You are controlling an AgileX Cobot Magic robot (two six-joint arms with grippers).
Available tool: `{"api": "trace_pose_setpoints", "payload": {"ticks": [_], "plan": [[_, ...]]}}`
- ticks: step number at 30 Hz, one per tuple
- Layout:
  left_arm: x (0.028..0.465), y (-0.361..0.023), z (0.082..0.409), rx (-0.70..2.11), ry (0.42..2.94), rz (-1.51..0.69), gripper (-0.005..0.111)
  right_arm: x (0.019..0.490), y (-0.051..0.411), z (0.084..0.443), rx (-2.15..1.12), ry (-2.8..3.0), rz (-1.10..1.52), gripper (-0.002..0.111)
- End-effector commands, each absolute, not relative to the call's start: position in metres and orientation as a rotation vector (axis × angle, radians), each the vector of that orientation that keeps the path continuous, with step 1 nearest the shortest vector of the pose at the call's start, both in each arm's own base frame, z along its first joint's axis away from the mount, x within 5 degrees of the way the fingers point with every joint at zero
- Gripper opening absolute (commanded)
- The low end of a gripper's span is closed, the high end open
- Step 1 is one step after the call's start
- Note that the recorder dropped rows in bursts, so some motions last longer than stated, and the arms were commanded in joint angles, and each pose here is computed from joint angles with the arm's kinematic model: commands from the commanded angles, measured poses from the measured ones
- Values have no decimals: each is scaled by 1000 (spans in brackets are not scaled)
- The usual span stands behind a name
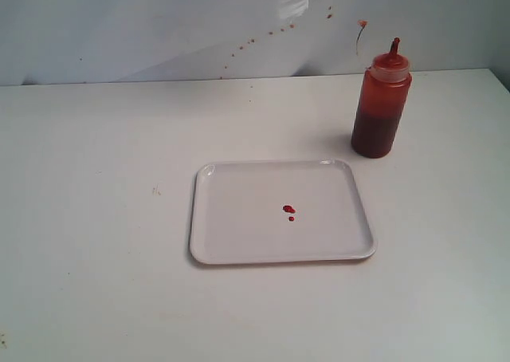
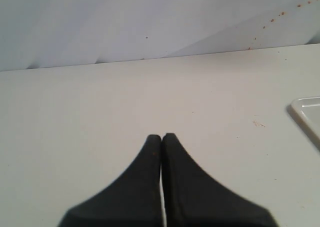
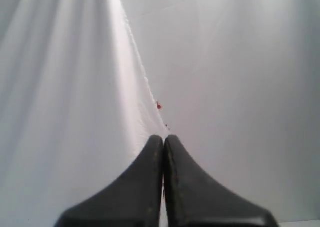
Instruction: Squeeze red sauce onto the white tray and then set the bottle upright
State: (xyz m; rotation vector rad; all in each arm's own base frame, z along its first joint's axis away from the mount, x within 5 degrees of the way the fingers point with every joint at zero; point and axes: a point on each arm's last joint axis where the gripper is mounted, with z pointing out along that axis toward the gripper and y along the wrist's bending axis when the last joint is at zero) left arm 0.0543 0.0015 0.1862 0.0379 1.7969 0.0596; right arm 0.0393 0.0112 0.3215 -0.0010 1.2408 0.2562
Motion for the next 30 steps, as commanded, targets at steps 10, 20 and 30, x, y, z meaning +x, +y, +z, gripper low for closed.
{"api": "trace_pose_setpoints", "payload": {"ticks": [10, 20, 30], "plan": [[54, 2, 185, 41, 1794, 67, 0, 63, 1, 220, -89, 1583, -68, 0], [54, 2, 185, 43, 1794, 68, 0, 55, -1, 191, -53, 1729, -53, 0], [54, 2, 185, 39, 1794, 65, 0, 53, -9, 183, 120, 1817, -114, 0]]}}
